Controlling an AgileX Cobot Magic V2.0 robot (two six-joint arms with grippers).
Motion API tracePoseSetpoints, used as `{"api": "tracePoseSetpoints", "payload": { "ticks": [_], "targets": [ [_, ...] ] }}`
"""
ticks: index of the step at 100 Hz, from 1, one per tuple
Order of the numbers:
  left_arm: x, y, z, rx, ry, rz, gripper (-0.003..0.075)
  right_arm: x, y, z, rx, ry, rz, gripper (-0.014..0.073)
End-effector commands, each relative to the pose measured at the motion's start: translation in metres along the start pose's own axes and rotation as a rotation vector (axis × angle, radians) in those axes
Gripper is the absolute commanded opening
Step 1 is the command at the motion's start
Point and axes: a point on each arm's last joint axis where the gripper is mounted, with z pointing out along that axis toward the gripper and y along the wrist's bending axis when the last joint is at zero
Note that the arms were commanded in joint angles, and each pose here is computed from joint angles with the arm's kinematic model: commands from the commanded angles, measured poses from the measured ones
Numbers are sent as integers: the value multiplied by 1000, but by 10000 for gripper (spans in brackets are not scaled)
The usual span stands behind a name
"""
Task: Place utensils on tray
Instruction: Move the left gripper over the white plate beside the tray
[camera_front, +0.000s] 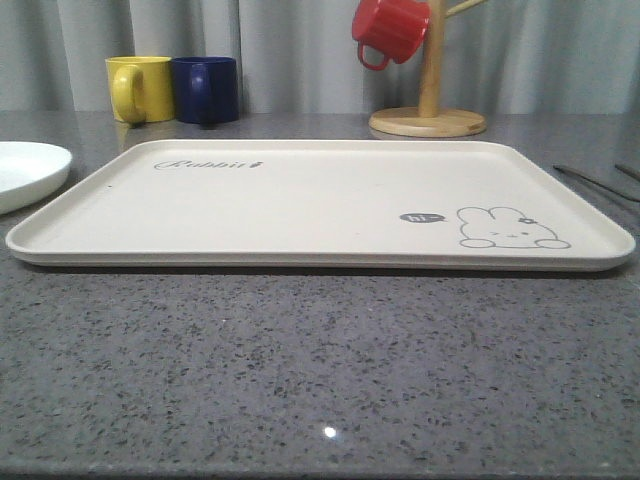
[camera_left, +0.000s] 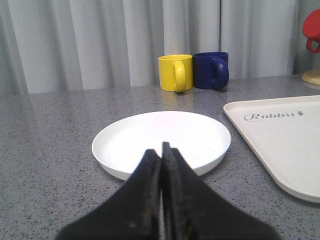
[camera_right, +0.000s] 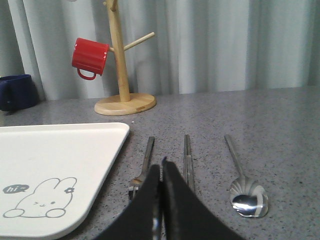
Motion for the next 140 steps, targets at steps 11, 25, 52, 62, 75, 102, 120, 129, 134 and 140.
{"api": "tracePoseSetpoints", "payload": {
  "ticks": [11, 25, 52, 62, 75, 102, 120, 129, 134, 140],
  "targets": [
    [5, -1, -2, -3, -76, -13, -18, -15, 1, -3, -4, -123, -11, -68],
    [4, -1, -2, -3, -78, -13, -18, -15, 1, -3, -4, -123, -11, -68],
    [-34, 3, -6, -4, -84, -54, -18, -15, 1, -3, -4, -123, -11, -68],
    [-63, 5, -6, -2, -73, -62, -18, -15, 1, -3, -4, -123, -11, -68],
    [-98, 8, 3, 2, 19, -54, -18, -15, 1, -3, -4, -123, -11, -68],
    [-166, 15, 45, 3, 322, -23, -18, -15, 1, -3, -4, -123, -11, -68],
    [-180, 16, 82, 10, 477, -23, -18, -15, 1, -3, -4, -123, -11, -68],
    [-177, 16, 97, 13, 521, -22, -18, -15, 1, -3, -4, -123, -11, -68],
    [-173, 16, 103, 14, 545, -22, -18, -15, 1, -3, -4, -123, -11, -68],
    [-169, 15, 109, 16, 570, -21, -18, -15, 1, -3, -4, -123, -11, -68]
  ]
}}
